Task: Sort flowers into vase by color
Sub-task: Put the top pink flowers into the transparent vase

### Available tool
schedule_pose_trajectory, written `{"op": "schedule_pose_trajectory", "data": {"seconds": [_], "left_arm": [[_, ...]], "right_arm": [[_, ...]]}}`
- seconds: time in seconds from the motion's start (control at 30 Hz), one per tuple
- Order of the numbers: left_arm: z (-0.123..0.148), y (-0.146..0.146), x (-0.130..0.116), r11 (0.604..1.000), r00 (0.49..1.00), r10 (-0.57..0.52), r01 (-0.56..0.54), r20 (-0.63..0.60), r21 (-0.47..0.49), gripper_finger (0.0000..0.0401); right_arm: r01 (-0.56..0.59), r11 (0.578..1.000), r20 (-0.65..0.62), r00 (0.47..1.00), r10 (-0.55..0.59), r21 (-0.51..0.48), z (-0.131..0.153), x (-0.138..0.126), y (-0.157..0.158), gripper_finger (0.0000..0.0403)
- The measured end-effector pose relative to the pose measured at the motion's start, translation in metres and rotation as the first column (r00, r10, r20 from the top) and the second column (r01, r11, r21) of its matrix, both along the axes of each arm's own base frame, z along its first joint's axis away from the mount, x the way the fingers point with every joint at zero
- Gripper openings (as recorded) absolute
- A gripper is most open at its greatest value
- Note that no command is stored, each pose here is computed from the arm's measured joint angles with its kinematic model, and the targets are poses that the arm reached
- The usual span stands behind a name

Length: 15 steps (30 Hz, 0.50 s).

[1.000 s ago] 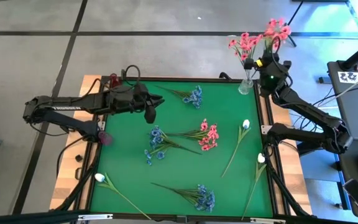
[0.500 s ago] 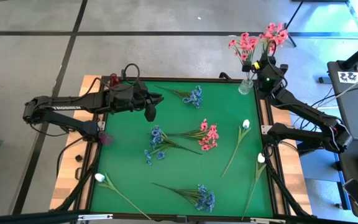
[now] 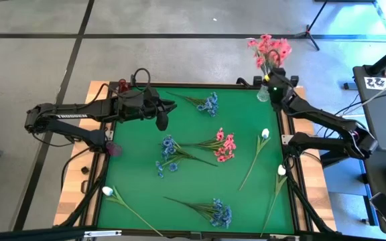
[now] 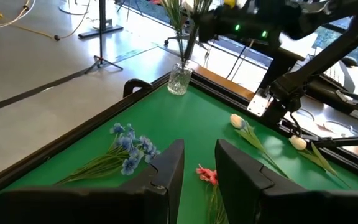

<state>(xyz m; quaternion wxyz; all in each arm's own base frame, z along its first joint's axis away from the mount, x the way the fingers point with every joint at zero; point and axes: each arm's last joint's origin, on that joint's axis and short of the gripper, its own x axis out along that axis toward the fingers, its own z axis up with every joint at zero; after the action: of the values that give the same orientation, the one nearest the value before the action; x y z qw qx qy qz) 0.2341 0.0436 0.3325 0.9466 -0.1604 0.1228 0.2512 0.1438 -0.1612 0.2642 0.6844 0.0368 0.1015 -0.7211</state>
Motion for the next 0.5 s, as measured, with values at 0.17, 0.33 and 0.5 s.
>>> {"op": "schedule_pose_trajectory", "data": {"seconds": [0.17, 0.33, 0.5], "left_arm": [[0.0, -0.001, 0.0, 1.0, 1.0, -0.005, 0.005, 0.002, 0.0, 0.0088], [0.001, -0.002, -0.002, 1.0, 1.0, -0.009, 0.009, -0.002, 0.009, 0.0088], [0.008, -0.003, -0.012, 0.999, 1.0, -0.015, 0.015, 0.009, 0.03, 0.0088]], "right_arm": [[0.01, 0.999, 0.002, 1.0, -0.01, 0.043, -0.007, 0.0, 0.0, 0.009], [-0.052, 0.993, 0.021, 0.999, 0.05, 0.107, 0.008, 0.002, 0.0, 0.016], [-0.081, 0.973, 0.011, 0.997, 0.08, 0.214, 0.041, 0.0, 0.004, 0.0244]]}}
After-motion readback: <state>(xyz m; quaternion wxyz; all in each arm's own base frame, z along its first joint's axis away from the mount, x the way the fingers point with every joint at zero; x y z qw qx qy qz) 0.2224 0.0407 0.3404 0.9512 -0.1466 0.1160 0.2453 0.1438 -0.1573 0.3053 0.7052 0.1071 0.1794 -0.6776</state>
